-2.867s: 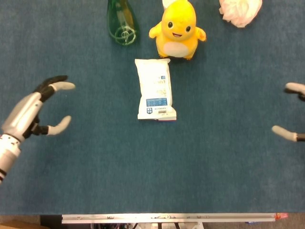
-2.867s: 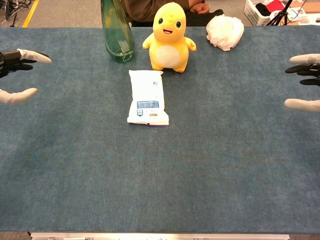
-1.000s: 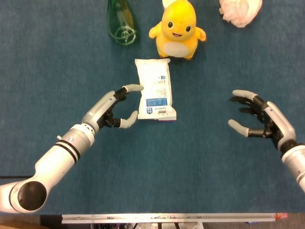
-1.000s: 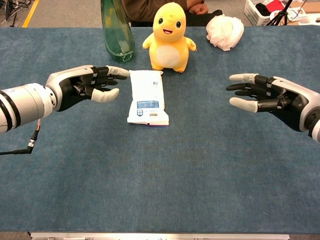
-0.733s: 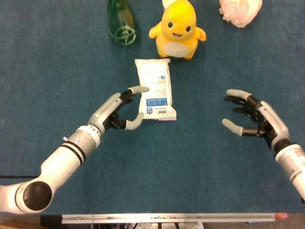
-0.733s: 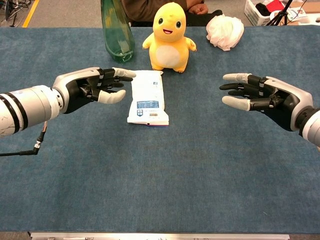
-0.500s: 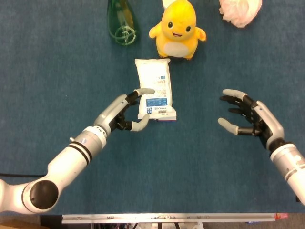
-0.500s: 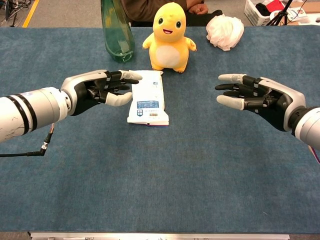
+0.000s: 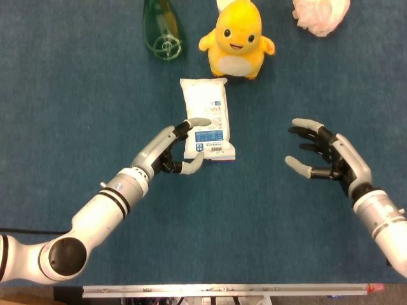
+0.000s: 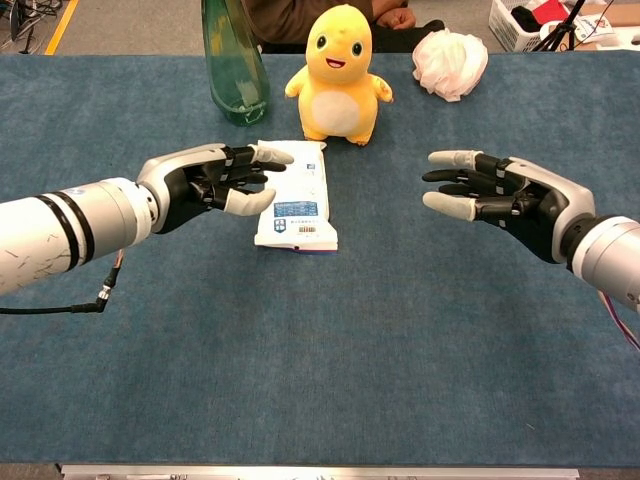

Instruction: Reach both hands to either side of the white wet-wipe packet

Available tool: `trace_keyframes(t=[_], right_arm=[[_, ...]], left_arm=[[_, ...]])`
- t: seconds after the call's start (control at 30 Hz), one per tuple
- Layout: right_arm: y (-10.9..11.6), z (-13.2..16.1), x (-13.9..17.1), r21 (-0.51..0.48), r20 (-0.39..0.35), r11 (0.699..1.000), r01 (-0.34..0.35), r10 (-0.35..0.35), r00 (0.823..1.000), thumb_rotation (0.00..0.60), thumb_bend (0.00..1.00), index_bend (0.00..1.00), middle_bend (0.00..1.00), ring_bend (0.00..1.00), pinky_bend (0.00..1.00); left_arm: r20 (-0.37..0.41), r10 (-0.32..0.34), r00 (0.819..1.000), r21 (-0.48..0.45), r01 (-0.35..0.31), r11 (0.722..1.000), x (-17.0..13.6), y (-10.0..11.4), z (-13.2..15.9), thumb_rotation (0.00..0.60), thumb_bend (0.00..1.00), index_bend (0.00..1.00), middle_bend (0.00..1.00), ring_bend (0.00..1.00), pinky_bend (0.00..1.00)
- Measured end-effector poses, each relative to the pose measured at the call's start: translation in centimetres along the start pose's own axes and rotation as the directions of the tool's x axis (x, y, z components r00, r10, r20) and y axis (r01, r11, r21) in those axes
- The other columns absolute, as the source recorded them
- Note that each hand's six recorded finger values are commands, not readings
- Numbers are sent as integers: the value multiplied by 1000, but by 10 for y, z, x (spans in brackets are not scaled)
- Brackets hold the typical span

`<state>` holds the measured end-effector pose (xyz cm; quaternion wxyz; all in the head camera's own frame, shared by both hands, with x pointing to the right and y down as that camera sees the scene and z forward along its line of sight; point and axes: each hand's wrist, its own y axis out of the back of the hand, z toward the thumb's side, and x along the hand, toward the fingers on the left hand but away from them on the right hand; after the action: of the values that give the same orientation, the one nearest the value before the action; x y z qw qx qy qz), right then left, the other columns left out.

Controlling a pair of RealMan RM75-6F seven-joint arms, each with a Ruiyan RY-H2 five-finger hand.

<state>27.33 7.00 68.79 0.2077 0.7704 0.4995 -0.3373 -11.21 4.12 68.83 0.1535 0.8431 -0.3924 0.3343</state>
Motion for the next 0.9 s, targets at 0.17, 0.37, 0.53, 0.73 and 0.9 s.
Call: trace_keyframes(t=[0.17,0.37,0.53,0.73,0.9], right_arm=[[-8,1,-5,-6,1,1000,-8,8,1000,600,246,207,215,112,159],[-16,4,-10,-21,3,1000,-12,12,1000,600,246,207,213,112,159],[-26,7,-15,-24,-4,999,-24,24,1000,600,246,207,212,112,159],[-31,8,-20,-21,-3,1000,-23,23,1000,600,246,207,212,112,159],[-36,8,-22,-17,-2,999,-32,32,1000,600,246,207,212,112,159]], left_arm=[[-4,8,1000,1,-8,1000,-1,2,-1,600,500,121,63,0,49],[-5,14,1000,0,-14,1000,0,3,-1,600,500,120,63,0,49],[-5,17,1000,-1,-17,1000,0,3,-1,599,500,119,62,0,49],[-10,23,1000,0,-23,1000,0,5,-2,600,500,119,63,0,49],[-14,26,1000,-2,-26,1000,0,6,-3,600,500,118,62,0,49]])
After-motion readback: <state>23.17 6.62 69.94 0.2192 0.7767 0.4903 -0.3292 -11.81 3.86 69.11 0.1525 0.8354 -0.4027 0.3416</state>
